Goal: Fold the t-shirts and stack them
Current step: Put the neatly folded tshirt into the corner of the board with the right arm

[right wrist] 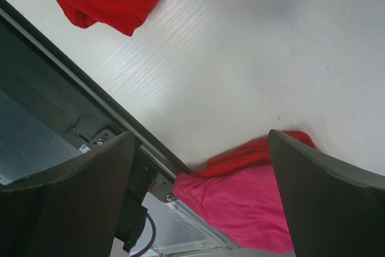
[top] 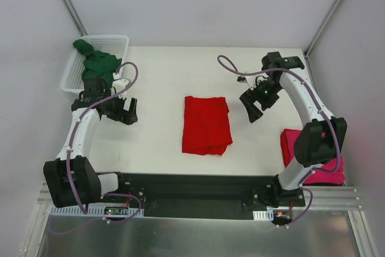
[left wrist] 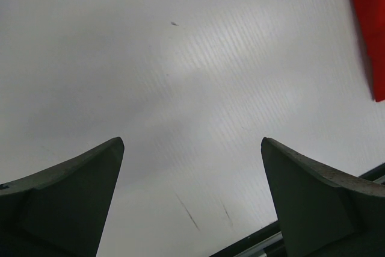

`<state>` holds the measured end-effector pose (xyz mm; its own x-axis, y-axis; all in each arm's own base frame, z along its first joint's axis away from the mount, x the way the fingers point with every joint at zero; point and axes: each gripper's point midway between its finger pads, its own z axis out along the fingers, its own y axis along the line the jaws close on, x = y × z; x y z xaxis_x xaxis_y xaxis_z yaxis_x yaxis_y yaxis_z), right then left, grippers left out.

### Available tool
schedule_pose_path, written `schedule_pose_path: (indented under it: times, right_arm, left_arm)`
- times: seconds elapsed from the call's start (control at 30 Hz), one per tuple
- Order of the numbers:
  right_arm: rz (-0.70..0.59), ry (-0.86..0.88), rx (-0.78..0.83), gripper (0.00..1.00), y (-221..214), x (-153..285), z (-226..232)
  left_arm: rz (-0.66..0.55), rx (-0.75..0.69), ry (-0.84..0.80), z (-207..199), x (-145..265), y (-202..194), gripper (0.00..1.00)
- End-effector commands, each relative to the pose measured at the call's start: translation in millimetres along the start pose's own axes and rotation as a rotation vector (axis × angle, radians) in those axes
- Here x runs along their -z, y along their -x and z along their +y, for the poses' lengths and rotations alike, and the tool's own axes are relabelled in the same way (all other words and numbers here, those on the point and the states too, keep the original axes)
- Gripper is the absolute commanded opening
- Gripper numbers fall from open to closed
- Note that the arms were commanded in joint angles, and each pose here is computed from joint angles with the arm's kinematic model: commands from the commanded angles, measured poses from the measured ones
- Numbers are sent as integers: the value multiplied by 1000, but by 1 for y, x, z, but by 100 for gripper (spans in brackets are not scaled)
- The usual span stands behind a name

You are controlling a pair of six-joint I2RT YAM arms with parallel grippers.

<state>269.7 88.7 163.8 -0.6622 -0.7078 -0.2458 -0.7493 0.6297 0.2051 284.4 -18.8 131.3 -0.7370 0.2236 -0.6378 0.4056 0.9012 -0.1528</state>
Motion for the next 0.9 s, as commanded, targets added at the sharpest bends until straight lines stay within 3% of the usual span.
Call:
schedule_pose_path:
  times: [0.0, 0.2, 0.53, 0.7, 0.87]
  right_arm:
    - [141, 128, 32, 96, -35, 20, 19]
    - [210, 211, -39, 96, -38, 10, 23]
    - [187, 224, -57, 96, -40, 14, 33]
    - [234, 119, -54, 96, -67, 15, 25]
    - [196, 14, -40, 96, -83, 30, 22]
  left_arm:
    - [10, -135, -95, -29, -4, -12, 99]
    - [29, -282, -101, -38, -7, -10, 99]
    - [68, -484, -176, -55, -33, 23, 99]
    - [53, -414, -202, -59, -50, 61, 99]
    - [89, -313, -243, -60, -72, 68, 99]
